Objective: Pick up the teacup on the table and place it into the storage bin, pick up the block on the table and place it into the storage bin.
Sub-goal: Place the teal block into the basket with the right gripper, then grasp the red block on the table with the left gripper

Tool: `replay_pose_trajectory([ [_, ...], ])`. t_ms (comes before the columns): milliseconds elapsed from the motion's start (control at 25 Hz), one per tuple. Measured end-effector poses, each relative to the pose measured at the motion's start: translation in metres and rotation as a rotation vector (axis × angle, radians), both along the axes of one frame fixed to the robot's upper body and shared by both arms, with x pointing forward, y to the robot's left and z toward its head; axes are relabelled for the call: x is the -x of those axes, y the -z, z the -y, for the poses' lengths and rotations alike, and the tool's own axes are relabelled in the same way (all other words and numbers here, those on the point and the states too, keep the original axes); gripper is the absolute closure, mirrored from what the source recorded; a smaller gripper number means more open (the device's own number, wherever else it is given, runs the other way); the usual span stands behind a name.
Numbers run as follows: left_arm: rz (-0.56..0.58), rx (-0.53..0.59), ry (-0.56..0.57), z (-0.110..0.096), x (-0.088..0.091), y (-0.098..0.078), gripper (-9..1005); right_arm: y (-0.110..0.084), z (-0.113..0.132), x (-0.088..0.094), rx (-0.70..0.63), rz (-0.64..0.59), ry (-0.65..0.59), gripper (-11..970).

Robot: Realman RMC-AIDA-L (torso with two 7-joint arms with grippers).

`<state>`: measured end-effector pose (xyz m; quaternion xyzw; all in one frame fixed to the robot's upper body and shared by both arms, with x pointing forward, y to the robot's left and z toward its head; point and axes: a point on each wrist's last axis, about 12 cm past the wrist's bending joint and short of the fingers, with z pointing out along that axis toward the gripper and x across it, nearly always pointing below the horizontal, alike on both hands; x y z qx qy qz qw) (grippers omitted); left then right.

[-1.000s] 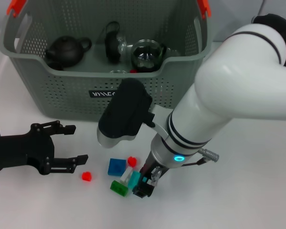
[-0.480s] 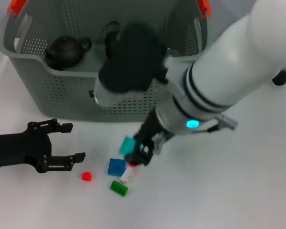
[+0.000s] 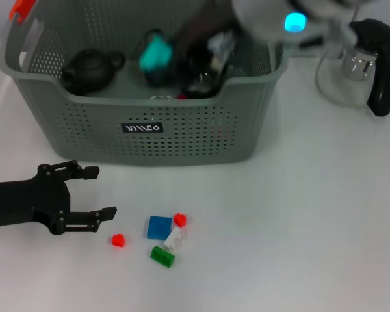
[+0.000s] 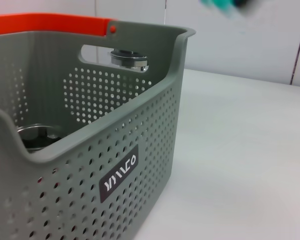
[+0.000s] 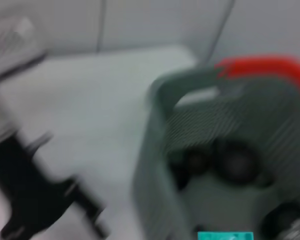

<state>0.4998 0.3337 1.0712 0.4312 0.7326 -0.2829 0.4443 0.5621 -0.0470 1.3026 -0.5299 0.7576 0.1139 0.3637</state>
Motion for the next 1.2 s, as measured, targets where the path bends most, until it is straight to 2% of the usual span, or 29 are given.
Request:
replay_pose_trajectory([
  [160, 0.001, 0.002, 0.004, 0.000, 0.000, 0.000, 123, -0.016, 0.011, -0.020, -0.059, 0.089, 0.077, 529],
  [280, 0.002, 0.002, 0.005, 0.000, 0.000, -0.001, 123, -0.017, 0.021, -0.037, -0.057, 0.112, 0.151, 529],
  [440, 0.003, 0.002, 0.005, 0.000, 0.000, -0.001, 123, -0.004, 0.034, -0.062, -0.034, 0.100, 0.245, 528],
  [680, 0.002, 0.004, 0.009, 0.001, 0.000, -0.001, 123, 0.015, 0.051, -0.093, -0.035, 0.010, 0.334, 526],
  [800, 0.002, 0.004, 0.009, 0.001, 0.000, -0.001, 123, 0.019, 0.057, -0.099, -0.048, -0.019, 0.353, 525],
  [1040, 0.004, 0.002, 0.010, 0.000, -0.001, -0.002, 123, 0.022, 0.053, -0.099, -0.026, -0.014, 0.338, 522],
  [1200, 0.007, 0.000, 0.012, 0.000, -0.002, -0.003, 123, 0.020, 0.050, -0.097, -0.029, -0.007, 0.328, 363],
])
